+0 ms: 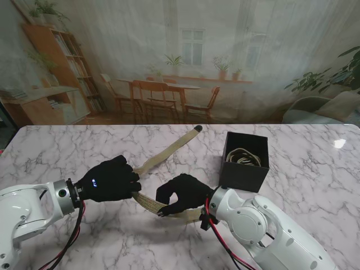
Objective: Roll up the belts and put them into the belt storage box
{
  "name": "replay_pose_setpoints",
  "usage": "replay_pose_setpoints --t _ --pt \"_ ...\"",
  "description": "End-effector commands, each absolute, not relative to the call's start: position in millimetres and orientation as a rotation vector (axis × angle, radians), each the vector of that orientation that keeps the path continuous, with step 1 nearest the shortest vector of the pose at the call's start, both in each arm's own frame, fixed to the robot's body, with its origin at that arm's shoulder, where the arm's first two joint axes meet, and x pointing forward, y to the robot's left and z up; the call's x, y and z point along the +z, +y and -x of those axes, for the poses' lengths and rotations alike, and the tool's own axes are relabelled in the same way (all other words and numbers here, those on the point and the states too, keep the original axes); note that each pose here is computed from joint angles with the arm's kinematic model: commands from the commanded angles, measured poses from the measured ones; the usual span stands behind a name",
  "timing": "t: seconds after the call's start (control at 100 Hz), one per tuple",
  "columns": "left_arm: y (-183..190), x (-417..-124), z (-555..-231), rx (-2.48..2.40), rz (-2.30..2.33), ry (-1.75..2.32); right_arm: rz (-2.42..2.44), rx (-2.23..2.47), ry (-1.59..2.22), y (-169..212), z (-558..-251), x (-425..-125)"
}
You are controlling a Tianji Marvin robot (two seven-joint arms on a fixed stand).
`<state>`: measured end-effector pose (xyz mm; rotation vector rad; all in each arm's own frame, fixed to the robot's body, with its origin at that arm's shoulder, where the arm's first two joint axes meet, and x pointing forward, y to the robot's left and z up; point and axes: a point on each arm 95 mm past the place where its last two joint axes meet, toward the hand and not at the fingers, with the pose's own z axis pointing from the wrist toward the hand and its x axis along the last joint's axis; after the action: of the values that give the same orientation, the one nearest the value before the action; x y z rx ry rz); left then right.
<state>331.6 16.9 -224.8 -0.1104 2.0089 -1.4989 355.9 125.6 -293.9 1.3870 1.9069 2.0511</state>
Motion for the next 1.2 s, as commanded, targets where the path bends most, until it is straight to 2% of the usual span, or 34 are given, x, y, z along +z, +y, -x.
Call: replay_pose_setpoints --t 0.0,0.33,0.65,0.99,1.19 --pt "20.3 -227.5 -334.5 -1.467 0.127 2.022 -1.383 2.042 1.92 123.2 -350.2 -295.5" --pt "30.2 -239.2 -338.2 -1.422 0.188 2.028 -1.301 1.957 1.929 99.3 -341.5 -297.9" --pt "36.1 -276.1 -346.5 -1.342 0.344 2.094 -1.154 1.744 1.96 68.2 -335.6 -310.6" --pt "31.6 -310.4 -355.3 -1.276 0.471 2.184 -1.058 1.613 1.936 58.6 -333.3 -326.5" --pt "32.9 -316.0 -357.8 -1.272 0.49 2.166 -1.067 1.603 1.921 55.0 -332.3 -328.1"
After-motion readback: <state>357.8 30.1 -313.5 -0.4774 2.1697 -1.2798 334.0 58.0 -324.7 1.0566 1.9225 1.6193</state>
